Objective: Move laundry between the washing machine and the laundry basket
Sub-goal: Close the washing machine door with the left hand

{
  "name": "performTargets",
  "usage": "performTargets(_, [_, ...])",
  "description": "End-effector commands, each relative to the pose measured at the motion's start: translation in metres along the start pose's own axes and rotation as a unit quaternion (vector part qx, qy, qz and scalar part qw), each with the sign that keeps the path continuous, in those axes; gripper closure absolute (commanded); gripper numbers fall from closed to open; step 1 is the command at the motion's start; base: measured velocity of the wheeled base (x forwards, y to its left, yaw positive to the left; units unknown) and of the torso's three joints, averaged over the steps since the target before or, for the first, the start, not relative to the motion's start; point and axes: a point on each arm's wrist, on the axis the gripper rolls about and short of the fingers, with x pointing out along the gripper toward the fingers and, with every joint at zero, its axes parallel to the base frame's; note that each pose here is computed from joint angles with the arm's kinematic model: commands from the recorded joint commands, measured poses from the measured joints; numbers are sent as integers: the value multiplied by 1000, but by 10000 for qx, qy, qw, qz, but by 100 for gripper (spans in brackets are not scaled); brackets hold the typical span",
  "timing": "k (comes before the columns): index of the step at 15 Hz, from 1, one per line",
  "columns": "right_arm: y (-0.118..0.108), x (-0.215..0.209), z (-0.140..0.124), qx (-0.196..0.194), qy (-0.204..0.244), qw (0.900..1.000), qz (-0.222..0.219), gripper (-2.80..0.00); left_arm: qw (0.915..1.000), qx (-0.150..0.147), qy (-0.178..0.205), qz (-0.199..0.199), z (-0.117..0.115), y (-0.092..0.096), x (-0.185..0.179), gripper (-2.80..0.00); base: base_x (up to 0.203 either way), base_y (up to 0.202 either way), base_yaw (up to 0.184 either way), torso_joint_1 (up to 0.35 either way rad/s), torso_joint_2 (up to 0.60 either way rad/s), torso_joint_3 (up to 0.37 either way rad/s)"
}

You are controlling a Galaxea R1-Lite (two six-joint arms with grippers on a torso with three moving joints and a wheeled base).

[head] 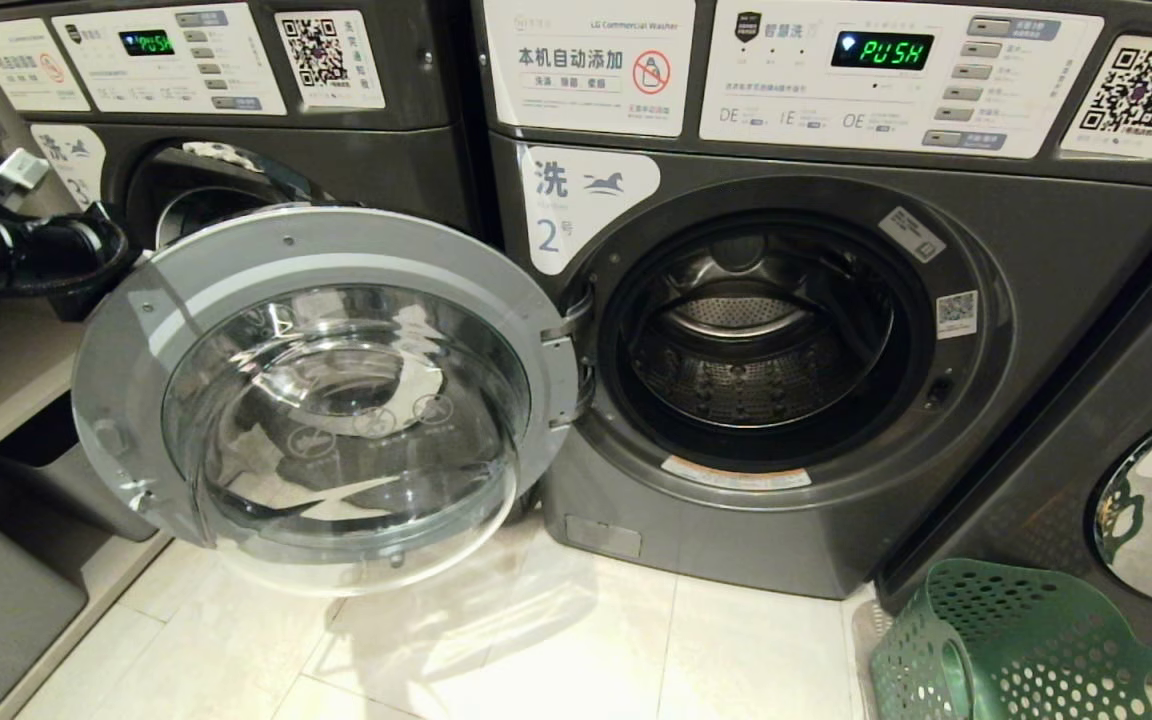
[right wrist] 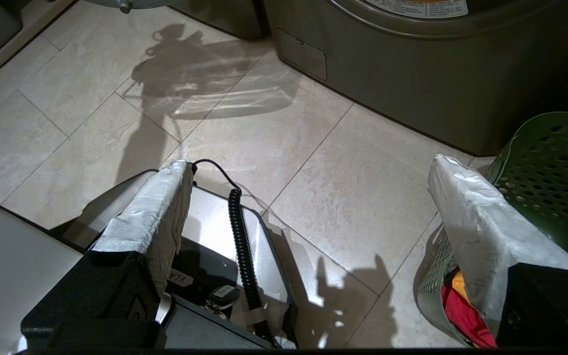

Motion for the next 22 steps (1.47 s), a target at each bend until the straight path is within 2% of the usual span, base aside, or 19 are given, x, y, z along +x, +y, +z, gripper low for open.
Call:
performTargets(1, [0, 0, 0, 3, 14, 10000, -1, -280, 9996, -151, 216, -44, -4, -27, -31, 0, 0, 0, 0, 0, 0, 0])
performTargets(4, [0, 0, 0, 3, 14, 10000, -1, -280, 9960, -421, 790, -9, -20, -59, -68, 0, 0, 0, 0, 0, 0, 0])
performTargets(6, [0, 0, 0, 3, 14, 10000, -1, -280, 9887, -657, 1345, -30, -39, -86, -93, 0, 0, 0, 0, 0, 0, 0])
performTargets(8, [0, 0, 0, 3, 14, 10000, -1, -280, 9769, -723, 2000, -194, -63, -117, -112, 0, 0, 0, 0, 0, 0, 0])
performTargets(11, [0, 0, 0, 3, 14, 10000, -1, -280, 9580, -664, 2695, -724, -93, -165, -131, 0, 0, 0, 0, 0, 0, 0])
performTargets(14, [0, 0, 0, 3, 14, 10000, -1, -280, 9302, -629, 3365, -1327, -123, -210, -152, 0, 0, 0, 0, 0, 0, 0])
performTargets(15, [0, 0, 0, 3, 14, 10000, -1, -280, 9231, -627, 3508, -1446, -130, -219, -158, 0, 0, 0, 0, 0, 0, 0])
performTargets(16, [0, 0, 0, 3, 14, 10000, -1, -280, 9210, -669, 3539, -1484, -131, -222, -162, 0, 0, 0, 0, 0, 0, 0])
performTargets(20, [0, 0, 0, -29, 17, 10000, -2, -280, 9258, -630, 3383, -1566, -128, -220, -176, 0, 0, 0, 0, 0, 0, 0])
performTargets(22, [0, 0, 1, -120, 12, 9999, -16, -280, 9398, -518, 3075, -1401, -126, -220, -181, 0, 0, 0, 0, 0, 0, 0])
